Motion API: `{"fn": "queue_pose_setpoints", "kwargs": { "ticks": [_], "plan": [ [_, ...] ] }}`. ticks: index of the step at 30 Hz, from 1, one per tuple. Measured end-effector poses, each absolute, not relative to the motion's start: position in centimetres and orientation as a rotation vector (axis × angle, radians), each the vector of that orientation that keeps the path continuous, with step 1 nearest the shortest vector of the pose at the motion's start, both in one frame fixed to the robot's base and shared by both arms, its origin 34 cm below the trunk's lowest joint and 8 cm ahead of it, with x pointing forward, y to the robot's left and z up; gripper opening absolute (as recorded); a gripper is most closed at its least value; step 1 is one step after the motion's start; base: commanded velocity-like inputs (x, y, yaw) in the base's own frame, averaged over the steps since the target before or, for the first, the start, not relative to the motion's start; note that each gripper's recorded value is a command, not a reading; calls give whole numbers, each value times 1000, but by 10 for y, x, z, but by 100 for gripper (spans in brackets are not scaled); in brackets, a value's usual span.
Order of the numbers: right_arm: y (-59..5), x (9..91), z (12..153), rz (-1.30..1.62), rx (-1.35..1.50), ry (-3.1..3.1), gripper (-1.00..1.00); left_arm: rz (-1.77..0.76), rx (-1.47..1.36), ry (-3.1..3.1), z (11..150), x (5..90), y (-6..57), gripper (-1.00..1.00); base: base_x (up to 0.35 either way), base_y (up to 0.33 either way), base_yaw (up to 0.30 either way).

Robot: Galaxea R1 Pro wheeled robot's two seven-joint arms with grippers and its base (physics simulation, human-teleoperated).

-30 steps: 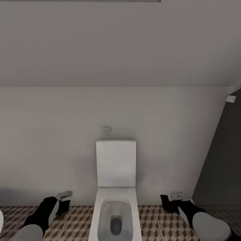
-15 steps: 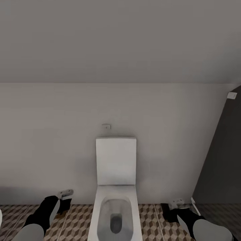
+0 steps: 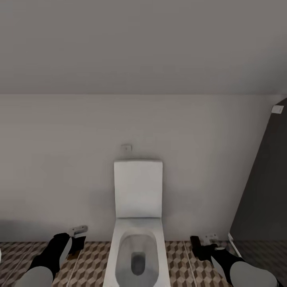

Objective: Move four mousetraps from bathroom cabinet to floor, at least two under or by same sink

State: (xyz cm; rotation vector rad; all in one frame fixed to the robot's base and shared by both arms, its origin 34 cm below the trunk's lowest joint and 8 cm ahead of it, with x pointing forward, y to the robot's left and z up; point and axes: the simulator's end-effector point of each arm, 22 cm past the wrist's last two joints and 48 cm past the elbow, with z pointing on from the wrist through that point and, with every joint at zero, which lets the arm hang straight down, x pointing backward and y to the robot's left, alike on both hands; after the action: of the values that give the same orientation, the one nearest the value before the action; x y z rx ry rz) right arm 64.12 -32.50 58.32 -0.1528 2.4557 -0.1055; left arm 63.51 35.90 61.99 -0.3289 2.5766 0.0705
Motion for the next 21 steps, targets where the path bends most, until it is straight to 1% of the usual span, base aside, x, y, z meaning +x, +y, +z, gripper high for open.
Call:
{"fn": "queue_pose_setpoints", "kwargs": {
  "ticks": [21],
  "plan": [
    [-325, 639, 545, -106, -155, 2441, -100, 66, -326, 2577, 580, 631, 356, -100, 0, 0, 0]
  ]
}}
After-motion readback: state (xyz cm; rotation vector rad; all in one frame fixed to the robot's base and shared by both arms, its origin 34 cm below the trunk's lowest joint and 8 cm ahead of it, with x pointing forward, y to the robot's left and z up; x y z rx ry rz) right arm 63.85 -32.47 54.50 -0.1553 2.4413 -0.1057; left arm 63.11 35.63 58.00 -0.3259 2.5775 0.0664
